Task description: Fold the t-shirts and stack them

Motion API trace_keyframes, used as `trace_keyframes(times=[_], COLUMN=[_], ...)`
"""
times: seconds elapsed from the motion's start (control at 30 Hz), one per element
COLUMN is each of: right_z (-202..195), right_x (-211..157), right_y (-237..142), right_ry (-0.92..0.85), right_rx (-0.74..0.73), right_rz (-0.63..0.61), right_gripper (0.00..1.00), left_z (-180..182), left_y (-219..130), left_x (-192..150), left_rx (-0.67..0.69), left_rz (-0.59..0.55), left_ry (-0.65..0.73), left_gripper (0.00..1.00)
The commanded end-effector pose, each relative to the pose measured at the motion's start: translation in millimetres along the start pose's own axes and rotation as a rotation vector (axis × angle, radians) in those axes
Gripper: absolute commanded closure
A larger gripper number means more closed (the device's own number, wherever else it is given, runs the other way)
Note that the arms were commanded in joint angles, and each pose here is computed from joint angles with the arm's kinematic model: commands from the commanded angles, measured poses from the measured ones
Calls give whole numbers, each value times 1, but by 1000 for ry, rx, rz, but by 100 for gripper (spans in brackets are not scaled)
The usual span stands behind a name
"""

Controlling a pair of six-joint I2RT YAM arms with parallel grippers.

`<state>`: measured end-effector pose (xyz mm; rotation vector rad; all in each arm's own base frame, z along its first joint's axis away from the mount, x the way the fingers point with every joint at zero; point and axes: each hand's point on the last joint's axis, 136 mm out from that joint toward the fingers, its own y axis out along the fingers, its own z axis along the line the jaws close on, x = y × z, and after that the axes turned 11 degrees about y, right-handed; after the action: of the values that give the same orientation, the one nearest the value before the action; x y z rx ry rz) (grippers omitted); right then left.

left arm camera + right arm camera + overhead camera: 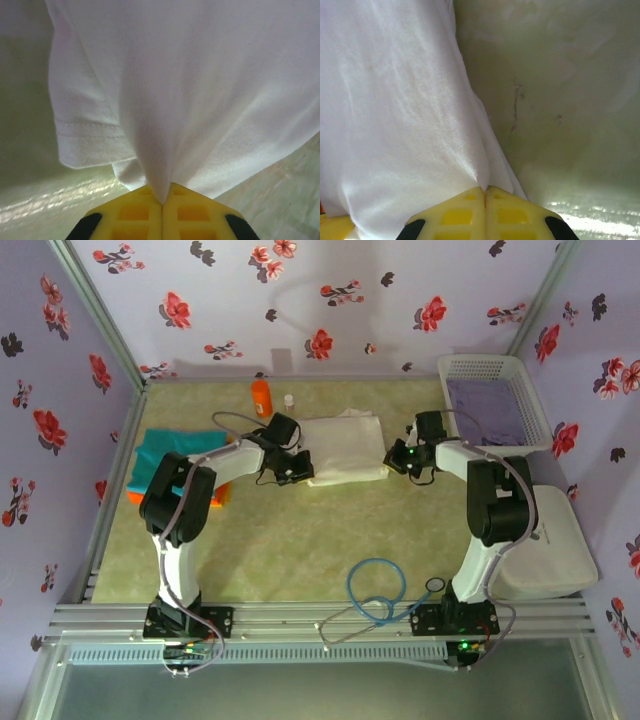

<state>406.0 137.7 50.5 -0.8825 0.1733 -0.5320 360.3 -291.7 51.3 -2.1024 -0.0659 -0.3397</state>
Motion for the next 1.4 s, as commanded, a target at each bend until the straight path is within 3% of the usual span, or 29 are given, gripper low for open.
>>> trace_keyframes(times=[0.0, 0.43, 0.53, 0.6, 0.67, 0.73, 0.8, 1.03, 1.2, 1.37], right_z=[2, 10, 9, 14, 22, 31, 47, 73, 76, 71], right_x=[-18, -87, -94, -89, -80, -69, -56, -15, -2, -1], right_y=[-14, -39, -41, -42, -44, -43, -38, 2, 28, 42], right_ry=[18, -31, -60, -84, -117, -143, -182, -244, -242, -244], right_rx=[-19, -129, -143, -135, -130, -118, -81, -37, -24, -25], right_rz=[35, 124, 141, 124, 100, 75, 45, -4, 1, 21], right_gripper=[100, 99, 84, 63, 52, 43, 42, 46, 47, 52], left_z=[4, 23, 30, 35, 40, 44, 44, 46, 60, 72], left_y=[-27, -57, -59, -62, -69, -79, -92, -120, -103, -84], left_x=[-18, -90, -104, -108, -106, -100, -84, -8, 34, 55], left_rx=[36, 20, 24, 27, 26, 24, 1, -14, 42, 75], left_rz=[64, 178, 201, 194, 171, 145, 90, -84, -111, -142], left_ry=[65, 98, 88, 83, 65, 42, 23, 12, 32, 43], left_gripper=[100, 100, 99, 93, 79, 57, 49, 49, 50, 51])
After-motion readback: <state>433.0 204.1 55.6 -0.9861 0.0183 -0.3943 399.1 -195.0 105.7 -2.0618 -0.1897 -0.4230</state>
